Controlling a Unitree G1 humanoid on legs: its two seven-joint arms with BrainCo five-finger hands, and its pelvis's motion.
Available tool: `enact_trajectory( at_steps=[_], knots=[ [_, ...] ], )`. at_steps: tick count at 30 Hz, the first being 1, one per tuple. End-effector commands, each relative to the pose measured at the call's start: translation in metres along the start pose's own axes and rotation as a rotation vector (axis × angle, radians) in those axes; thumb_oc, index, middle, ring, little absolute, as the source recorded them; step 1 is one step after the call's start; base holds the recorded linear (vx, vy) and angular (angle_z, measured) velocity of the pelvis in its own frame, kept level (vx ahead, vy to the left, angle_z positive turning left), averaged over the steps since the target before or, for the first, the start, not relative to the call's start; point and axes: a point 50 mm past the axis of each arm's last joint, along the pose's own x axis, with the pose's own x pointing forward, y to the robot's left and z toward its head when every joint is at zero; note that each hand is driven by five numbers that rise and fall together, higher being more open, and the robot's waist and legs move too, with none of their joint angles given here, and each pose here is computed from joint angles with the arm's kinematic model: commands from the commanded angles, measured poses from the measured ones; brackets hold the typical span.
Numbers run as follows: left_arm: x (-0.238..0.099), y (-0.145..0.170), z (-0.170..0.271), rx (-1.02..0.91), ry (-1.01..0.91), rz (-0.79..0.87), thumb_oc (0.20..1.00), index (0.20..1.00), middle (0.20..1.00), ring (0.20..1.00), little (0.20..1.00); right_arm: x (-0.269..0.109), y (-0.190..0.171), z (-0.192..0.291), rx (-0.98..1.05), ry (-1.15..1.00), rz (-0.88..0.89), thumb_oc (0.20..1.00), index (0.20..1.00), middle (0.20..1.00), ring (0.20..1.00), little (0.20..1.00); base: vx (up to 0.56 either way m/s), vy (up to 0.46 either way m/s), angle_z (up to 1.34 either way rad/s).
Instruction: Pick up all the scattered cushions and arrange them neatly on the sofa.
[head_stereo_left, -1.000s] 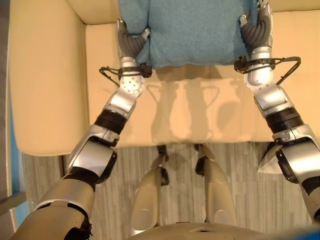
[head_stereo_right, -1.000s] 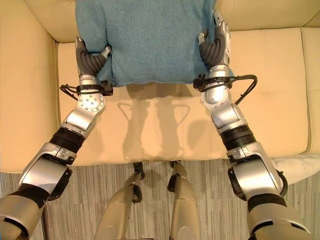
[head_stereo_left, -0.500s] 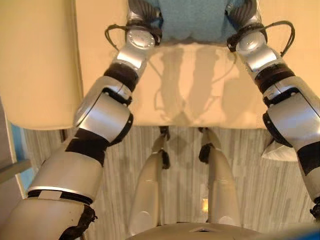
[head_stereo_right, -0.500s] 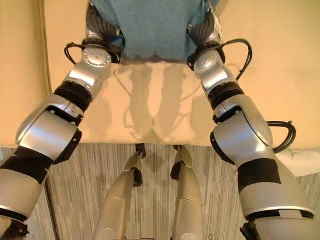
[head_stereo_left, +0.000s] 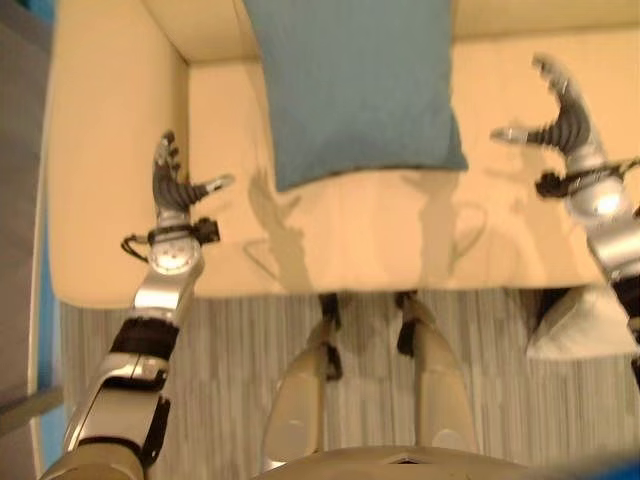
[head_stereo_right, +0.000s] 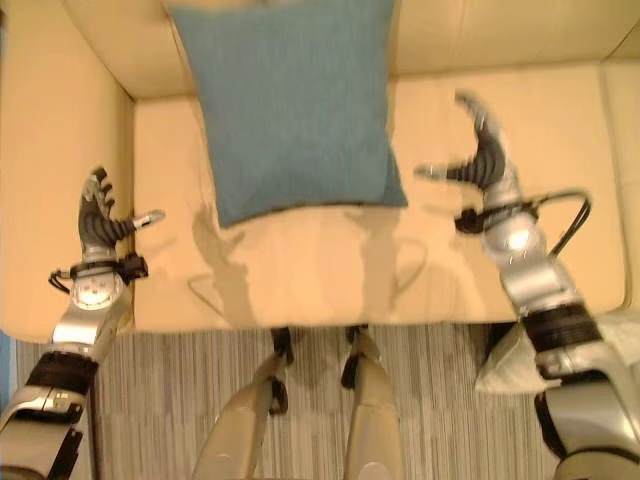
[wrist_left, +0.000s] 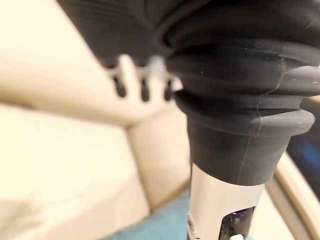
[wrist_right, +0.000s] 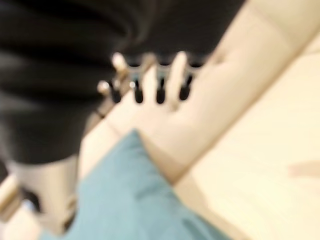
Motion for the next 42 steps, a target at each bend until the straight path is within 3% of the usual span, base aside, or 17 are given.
enact_trajectory(
  at_steps=[1,6,9,11,12,17,26,36,42],
  knots=[
    [0.01,-0.014,0.021,0.07,-0.152,-0.097,1.0,1.0,1.0,1.0,1.0,0.003,0.02,0.013,0.101,-0.077,0.014,1.0,1.0,1.0,1.0,1.0,0.02,-0.097,0.19],
    [-0.047,-0.018,-0.045,0.03,0.118,-0.237,1.0,1.0,1.0,1.0,1.0,-0.054,0.066,-0.03,0.205,0.11,0.194,1.0,1.0,1.0,1.0,1.0,0.0,-0.1,0.1],
    [-0.108,-0.016,-0.114,0.098,0.462,-0.322,1.0,1.0,1.0,1.0,1.0,-0.103,0.107,-0.069,0.201,0.326,0.369,1.0,1.0,1.0,1.0,1.0,-0.01,-0.123,-0.03],
    [-0.171,-0.015,-0.168,0.127,0.82,-0.339,1.0,1.0,1.0,1.0,1.0,-0.148,0.134,-0.099,0.162,0.525,0.501,1.0,1.0,1.0,1.0,1.0,-0.01,-0.143,-0.17],
    [-0.17,-0.015,-0.168,0.127,0.819,-0.338,1.0,1.0,1.0,1.0,1.0,-0.148,0.134,-0.099,0.162,0.525,0.501,1.0,1.0,1.0,1.0,1.0,0.01,-0.151,-0.05],
    [-0.232,-0.006,-0.199,0.266,1.127,-0.421,1.0,1.0,1.0,1.0,1.0,-0.226,0.157,-0.132,0.183,0.862,0.592,1.0,1.0,1.0,1.0,1.0,0.0,-0.106,0.1],
    [-0.239,-0.023,-0.2,0.241,1.156,-0.466,1.0,1.0,1.0,1.0,1.0,-0.275,0.16,-0.149,0.187,1.123,0.634,1.0,1.0,1.0,1.0,1.0,-0.11,0.072,-0.38],
    [-0.224,-0.026,-0.198,0.272,1.111,-0.483,1.0,1.0,1.0,1.0,1.0,-0.28,0.177,-0.142,0.214,1.16,0.665,1.0,1.0,1.0,1.0,1.0,-0.18,0.14,-0.63],
    [-0.234,-0.021,-0.201,0.261,1.162,-0.475,1.0,1.0,1.0,1.0,1.0,-0.285,0.185,-0.137,0.215,1.164,0.707,1.0,1.0,1.0,1.0,1.0,-0.17,-0.023,-0.96]
  ],
)
